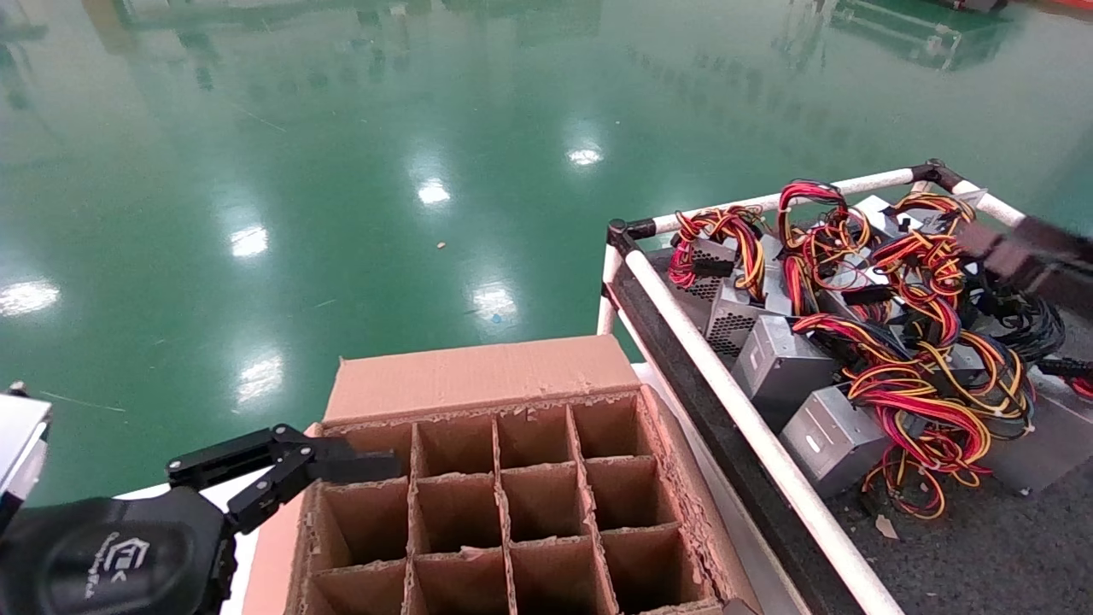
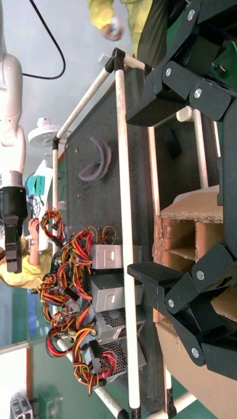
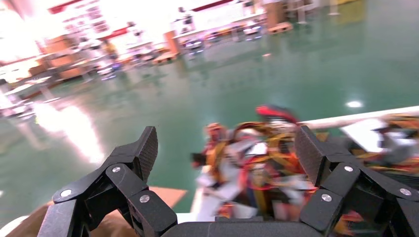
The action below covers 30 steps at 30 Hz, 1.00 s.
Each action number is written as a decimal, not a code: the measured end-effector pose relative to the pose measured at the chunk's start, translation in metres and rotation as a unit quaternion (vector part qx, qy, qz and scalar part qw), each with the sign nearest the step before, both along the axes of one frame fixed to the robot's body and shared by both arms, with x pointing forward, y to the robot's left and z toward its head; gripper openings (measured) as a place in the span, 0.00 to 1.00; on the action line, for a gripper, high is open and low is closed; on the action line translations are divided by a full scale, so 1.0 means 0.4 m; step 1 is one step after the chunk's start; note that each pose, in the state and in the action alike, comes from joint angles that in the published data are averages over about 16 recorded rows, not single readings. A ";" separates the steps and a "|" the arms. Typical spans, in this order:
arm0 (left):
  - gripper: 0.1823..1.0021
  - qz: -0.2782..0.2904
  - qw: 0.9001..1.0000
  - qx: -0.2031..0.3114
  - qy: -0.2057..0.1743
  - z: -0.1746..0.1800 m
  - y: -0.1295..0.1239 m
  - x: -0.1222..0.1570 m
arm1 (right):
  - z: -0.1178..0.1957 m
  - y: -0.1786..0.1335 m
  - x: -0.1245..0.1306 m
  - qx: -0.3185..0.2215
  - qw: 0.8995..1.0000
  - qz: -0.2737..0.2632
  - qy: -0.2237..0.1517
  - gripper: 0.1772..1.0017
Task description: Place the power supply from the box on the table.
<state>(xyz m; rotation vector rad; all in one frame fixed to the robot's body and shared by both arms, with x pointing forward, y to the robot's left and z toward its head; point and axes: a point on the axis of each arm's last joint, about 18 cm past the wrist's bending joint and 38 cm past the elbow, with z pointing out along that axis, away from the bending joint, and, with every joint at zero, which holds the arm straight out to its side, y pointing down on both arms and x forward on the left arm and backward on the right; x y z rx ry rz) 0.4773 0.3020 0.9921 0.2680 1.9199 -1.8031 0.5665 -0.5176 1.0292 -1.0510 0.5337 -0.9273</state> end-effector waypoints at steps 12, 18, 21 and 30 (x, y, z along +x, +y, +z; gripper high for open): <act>1.00 0.000 1.000 0.000 0.000 0.000 0.000 0.000 | -0.005 0.183 -0.020 -0.068 0.991 0.118 -0.008 1.00; 1.00 0.000 1.000 0.000 0.000 0.000 0.000 0.000 | -0.013 0.265 -0.045 -0.106 0.980 0.169 -0.015 1.00; 1.00 0.000 1.000 0.000 0.000 0.000 0.000 0.000 | -0.018 0.303 -0.061 -0.126 0.973 0.193 -0.018 1.00; 1.00 0.000 1.000 0.000 0.000 0.000 0.000 0.000 | -0.038 0.407 -0.118 -0.189 0.948 0.253 -0.030 1.00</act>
